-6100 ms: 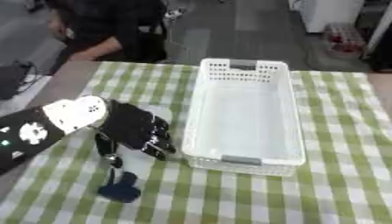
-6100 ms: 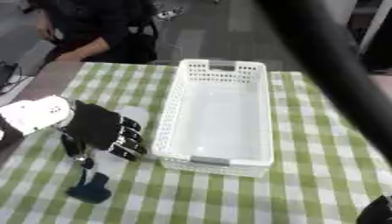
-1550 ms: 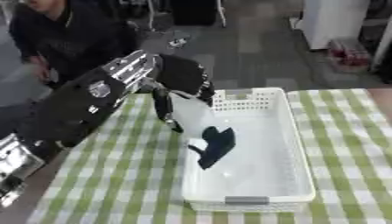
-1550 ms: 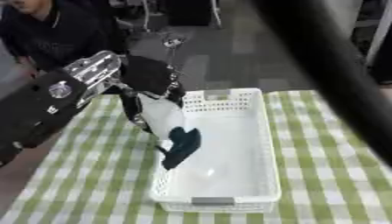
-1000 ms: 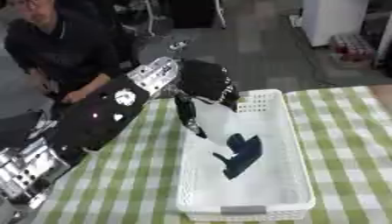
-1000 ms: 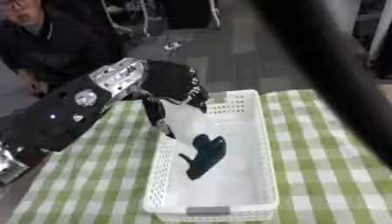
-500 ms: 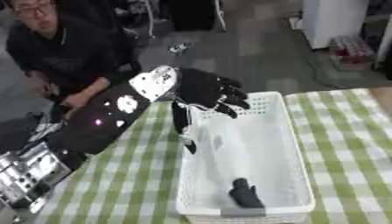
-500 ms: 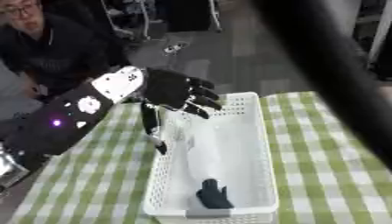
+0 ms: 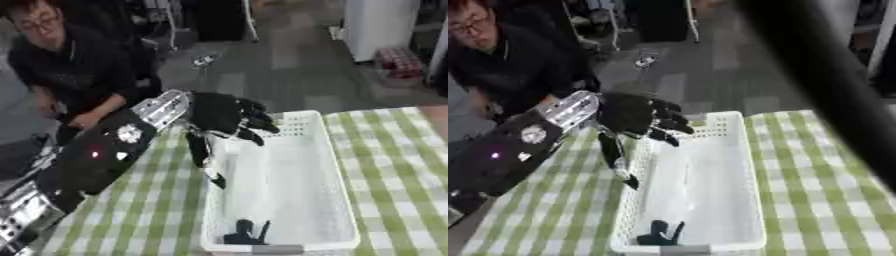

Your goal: Pick up objects on the table and place them in the box.

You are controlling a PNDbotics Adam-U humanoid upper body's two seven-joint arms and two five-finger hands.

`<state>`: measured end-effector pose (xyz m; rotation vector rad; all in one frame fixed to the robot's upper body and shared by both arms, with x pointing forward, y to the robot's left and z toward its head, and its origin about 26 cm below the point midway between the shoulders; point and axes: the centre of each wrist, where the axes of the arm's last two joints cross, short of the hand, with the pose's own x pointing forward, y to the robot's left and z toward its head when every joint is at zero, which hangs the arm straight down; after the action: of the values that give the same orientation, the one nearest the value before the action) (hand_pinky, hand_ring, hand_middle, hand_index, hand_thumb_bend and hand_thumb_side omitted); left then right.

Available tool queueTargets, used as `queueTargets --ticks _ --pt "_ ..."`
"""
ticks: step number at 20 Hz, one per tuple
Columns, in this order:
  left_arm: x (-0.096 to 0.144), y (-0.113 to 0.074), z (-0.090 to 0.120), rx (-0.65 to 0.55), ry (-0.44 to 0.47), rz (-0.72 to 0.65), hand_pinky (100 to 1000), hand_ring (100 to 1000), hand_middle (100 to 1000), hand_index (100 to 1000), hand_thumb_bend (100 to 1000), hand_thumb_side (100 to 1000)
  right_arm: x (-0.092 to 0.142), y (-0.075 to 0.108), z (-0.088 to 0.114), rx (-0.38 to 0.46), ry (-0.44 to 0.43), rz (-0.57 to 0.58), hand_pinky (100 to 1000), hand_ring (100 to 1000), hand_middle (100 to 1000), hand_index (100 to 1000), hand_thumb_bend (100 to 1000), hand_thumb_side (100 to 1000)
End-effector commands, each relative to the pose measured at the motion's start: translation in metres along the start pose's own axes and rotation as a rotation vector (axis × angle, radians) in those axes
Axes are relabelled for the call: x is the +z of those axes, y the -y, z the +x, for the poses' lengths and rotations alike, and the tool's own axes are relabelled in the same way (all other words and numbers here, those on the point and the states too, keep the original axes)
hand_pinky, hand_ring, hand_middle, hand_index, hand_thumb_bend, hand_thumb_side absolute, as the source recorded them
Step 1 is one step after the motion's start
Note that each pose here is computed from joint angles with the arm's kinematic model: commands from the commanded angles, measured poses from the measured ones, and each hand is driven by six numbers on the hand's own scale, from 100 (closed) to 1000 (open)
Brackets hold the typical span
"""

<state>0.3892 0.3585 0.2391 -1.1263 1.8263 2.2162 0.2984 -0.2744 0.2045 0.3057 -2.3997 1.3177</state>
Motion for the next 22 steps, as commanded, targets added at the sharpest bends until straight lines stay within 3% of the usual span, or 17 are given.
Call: queueTargets --ticks 1,3,5,6,8,10,11,12,15,19,22 --pt "0.014 -0.023 0.007 0.067 -0.098 0.193 831 871 916 848 498 886 0.007 0.003 0.004 0.208 0.154 0.271 290 491 460 549 100 1000" --pt "0.013 -0.024 0.024 0.184 -0.154 0.316 759 818 891 842 496 915 0.016 -0.004 0.003 0.206 0.120 0.266 289 490 460 546 100 1000" --pt "0.011 -0.025 0.041 0.311 -0.207 0.438 710 780 872 843 457 854 0.025 -0.013 0.002 0.204 0.082 0.257 289 490 459 545 100 1000" --pt "0.009 -0.024 0.051 0.388 -0.242 0.516 632 718 834 837 406 845 0.030 -0.018 0.001 0.202 0.060 0.249 287 489 458 544 100 1000" --pt "0.005 -0.028 0.068 0.529 -0.297 0.668 558 646 793 824 338 864 0.039 -0.027 0.001 0.205 0.019 0.235 287 489 458 544 100 1000" --pt "-0.003 -0.038 0.085 0.667 -0.323 0.849 487 569 740 796 279 889 0.047 -0.036 0.001 0.211 -0.025 0.221 287 489 458 543 100 1000" --pt "-0.006 -0.044 0.092 0.720 -0.321 0.922 495 578 747 799 283 886 0.049 -0.040 0.001 0.215 -0.042 0.216 287 489 458 543 100 1000" --pt "-0.011 -0.049 0.099 0.778 -0.314 1.010 411 488 670 741 266 860 0.053 -0.045 0.001 0.217 -0.063 0.210 286 489 458 543 100 1000" --pt "-0.028 -0.055 0.110 0.950 -0.236 1.292 291 367 516 599 257 793 0.062 -0.060 0.001 0.222 -0.128 0.196 286 489 458 542 100 1000" --pt "-0.049 -0.068 0.110 1.071 -0.070 1.479 248 315 463 571 266 745 0.068 -0.077 0.002 0.235 -0.185 0.192 286 489 458 542 100 1000" --pt "-0.059 -0.075 0.109 1.146 -0.023 1.541 188 254 412 552 253 722 0.069 -0.085 0.003 0.244 -0.206 0.190 285 489 458 542 100 1000"
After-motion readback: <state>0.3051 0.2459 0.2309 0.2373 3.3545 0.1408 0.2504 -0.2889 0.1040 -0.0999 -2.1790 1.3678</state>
